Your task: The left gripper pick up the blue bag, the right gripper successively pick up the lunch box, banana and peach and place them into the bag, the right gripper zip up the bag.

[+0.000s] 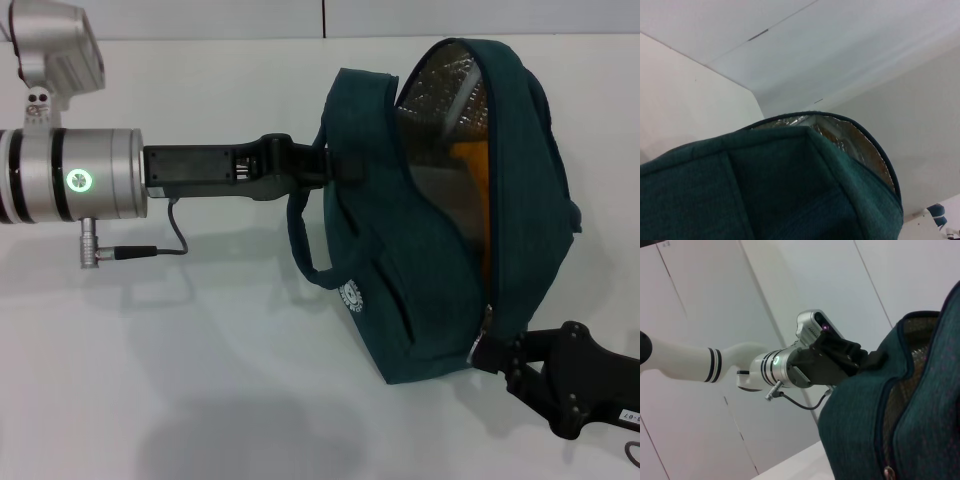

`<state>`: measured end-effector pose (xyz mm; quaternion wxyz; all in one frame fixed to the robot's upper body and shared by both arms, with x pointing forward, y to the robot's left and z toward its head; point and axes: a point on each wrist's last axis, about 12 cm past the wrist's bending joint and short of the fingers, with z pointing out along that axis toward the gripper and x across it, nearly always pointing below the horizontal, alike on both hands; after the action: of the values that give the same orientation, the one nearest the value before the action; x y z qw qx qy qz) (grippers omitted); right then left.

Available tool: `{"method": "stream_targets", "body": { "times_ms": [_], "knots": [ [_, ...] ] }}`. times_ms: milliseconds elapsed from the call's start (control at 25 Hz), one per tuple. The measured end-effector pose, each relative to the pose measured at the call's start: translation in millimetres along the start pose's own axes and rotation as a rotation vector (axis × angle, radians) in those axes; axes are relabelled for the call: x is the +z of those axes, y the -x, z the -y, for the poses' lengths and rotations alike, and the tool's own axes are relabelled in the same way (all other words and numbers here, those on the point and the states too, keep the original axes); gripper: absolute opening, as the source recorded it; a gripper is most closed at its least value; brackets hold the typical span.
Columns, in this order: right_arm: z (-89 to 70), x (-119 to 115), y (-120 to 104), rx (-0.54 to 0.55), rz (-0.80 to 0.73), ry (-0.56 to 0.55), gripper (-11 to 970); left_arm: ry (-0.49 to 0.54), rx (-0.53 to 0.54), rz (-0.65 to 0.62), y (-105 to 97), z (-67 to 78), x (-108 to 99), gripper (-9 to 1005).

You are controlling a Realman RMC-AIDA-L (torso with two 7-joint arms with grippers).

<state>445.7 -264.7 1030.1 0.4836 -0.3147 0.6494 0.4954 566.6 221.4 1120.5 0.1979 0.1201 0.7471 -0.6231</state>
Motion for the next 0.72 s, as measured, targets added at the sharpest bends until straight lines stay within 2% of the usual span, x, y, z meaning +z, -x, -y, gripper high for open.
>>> {"method": "stream_targets", "body": {
  "times_ms": [360, 600, 720],
  "knots": [
    [-2.6, -4.1, -0.6, 0.025, 0.004, 0.008, 32, 0.002, 0.001, 0.000, -0.5, -0.3, -0.4, 37],
    [-3.8, -6.2, 0.2, 0.035, 0.010, 0.015, 70, 0.002, 0.003, -0.005, -0.3, -0.1, 0.3, 36],
    [-4.2, -6.6, -0.4, 0.037, 0.011, 0.013, 182, 0.002, 0.004, -0.008, -0.3, 0.0, 0.7, 36]
  ]
}}
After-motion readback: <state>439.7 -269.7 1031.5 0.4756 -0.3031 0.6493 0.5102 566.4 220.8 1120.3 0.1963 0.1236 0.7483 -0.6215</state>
